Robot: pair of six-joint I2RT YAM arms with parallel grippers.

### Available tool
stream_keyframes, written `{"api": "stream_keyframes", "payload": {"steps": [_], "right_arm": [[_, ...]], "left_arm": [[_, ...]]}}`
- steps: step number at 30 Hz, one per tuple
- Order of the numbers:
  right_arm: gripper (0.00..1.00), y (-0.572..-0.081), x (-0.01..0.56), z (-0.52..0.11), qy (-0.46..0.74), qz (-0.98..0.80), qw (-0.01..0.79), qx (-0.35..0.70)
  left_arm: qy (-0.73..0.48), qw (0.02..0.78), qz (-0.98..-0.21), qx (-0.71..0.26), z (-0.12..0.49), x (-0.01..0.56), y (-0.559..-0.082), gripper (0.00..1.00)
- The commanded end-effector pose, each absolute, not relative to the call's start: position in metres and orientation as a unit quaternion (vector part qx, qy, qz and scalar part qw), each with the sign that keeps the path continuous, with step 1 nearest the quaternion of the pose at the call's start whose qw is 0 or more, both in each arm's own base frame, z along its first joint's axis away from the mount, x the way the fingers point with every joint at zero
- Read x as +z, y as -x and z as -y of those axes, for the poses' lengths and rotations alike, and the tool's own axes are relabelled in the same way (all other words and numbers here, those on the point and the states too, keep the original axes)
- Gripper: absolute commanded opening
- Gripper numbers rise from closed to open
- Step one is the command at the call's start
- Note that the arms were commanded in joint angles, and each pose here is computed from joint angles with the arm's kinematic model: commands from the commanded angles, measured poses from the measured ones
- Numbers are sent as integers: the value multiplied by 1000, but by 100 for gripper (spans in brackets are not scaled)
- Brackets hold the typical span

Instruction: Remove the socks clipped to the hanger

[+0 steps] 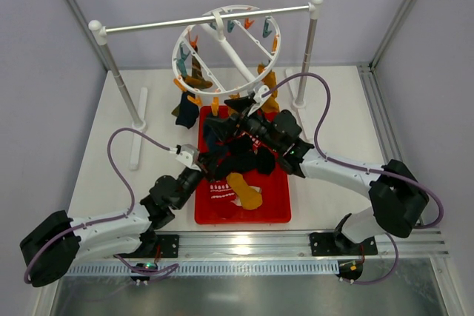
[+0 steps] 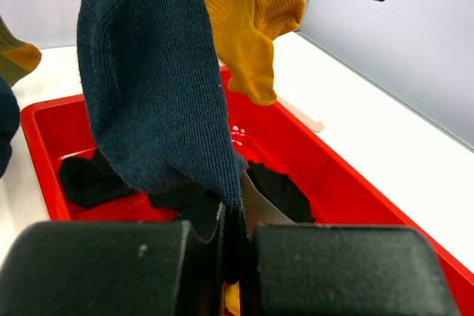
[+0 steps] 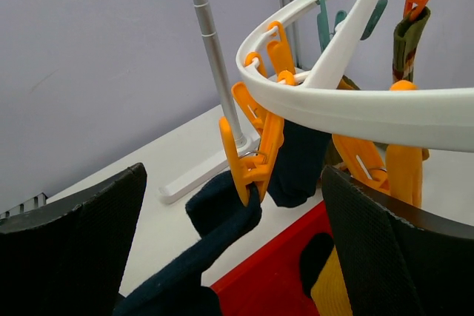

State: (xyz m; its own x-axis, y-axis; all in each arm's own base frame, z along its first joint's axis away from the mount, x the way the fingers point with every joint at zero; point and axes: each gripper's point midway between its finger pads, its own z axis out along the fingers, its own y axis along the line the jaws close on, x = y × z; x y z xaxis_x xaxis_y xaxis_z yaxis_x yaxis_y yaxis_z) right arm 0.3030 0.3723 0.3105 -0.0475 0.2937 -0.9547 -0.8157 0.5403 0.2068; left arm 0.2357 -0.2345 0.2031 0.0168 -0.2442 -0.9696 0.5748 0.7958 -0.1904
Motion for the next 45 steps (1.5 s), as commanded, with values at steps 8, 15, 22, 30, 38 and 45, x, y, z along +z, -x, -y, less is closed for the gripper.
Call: {"api": "stream_keyframes", "payload": {"steps": [8, 15, 22, 30, 38, 45], "right_arm": [[99, -315, 346, -387, 219, -550, 680, 432], [91, -325, 346, -391, 214, -550, 688, 422], [40, -325, 348, -392, 210, -524, 703, 433], [4, -321, 350, -384, 194, -501, 721, 439], [46, -315, 343, -382, 211, -509, 714, 432], [78, -284, 339, -362, 230, -507, 717, 420]], "left_arm": [[-128, 701, -632, -304, 235, 206, -232, 0], [-131, 700, -631, -310, 237, 207, -231, 0], [-132, 700, -632, -307, 237, 206, -231, 0], [-130, 700, -633, -305, 236, 205, -232, 0], [-133, 698, -632, -310, 237, 206, -230, 0], [-174, 677, -618, -362, 249, 221, -208, 0]]}}
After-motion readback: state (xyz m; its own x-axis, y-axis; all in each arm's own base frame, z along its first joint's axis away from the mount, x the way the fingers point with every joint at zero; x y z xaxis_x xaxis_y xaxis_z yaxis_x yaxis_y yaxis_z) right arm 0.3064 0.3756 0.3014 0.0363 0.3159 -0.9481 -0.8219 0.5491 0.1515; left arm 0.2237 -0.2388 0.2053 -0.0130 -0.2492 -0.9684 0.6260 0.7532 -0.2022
